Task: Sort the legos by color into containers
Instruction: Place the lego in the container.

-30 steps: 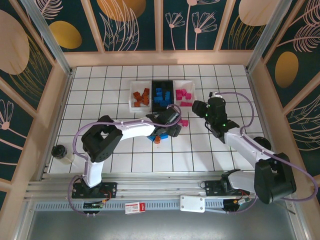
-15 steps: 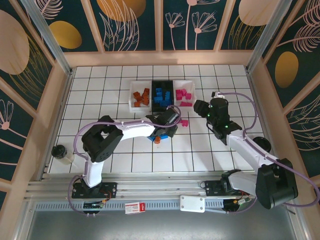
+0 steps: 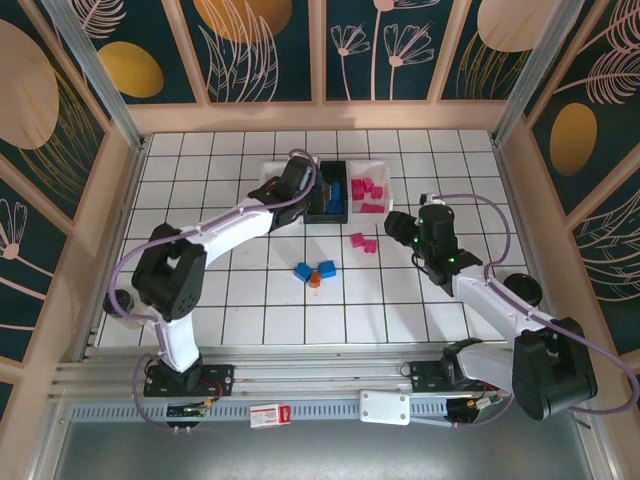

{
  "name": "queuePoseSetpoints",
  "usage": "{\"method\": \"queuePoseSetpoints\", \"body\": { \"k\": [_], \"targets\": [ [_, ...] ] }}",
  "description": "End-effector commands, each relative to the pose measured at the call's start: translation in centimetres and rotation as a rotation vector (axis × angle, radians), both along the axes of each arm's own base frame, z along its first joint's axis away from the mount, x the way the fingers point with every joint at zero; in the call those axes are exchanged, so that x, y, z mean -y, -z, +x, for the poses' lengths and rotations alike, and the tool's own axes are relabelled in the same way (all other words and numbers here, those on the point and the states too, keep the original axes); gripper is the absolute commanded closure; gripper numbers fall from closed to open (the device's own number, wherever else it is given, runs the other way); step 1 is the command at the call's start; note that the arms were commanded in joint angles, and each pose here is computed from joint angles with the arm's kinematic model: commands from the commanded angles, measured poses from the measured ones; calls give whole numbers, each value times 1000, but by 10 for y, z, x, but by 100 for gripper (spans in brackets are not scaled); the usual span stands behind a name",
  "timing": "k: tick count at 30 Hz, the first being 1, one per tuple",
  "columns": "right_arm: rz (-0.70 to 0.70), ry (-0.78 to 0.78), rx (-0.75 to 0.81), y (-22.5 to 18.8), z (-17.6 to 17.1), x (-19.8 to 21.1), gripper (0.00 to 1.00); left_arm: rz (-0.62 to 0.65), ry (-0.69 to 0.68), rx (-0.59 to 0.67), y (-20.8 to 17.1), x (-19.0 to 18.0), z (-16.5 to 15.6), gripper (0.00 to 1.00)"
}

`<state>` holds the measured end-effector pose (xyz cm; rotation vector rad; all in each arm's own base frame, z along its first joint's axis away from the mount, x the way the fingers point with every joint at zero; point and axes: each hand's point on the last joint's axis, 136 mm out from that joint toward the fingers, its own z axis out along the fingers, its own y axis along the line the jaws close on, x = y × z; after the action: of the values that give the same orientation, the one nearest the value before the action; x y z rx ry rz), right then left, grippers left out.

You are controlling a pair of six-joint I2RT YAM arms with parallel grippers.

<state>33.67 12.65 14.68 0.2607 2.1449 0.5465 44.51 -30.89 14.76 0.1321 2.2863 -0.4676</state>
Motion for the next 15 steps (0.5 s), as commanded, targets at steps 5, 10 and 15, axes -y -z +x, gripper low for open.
{"method": "queuePoseSetpoints", "body": {
  "k": [5, 10, 15],
  "targets": [
    [-25, -256, -40, 23, -43, -62, 36, -20, -24, -33, 10, 18, 40, 68],
    [-57, -393, -65, 40, -70, -102, 33, 7, -34, -55, 18, 21, 55, 53],
    [-102, -505, -77, 52, -84, -142, 31, -52, -12, -19, -14, 25, 51, 25]
  ]
}}
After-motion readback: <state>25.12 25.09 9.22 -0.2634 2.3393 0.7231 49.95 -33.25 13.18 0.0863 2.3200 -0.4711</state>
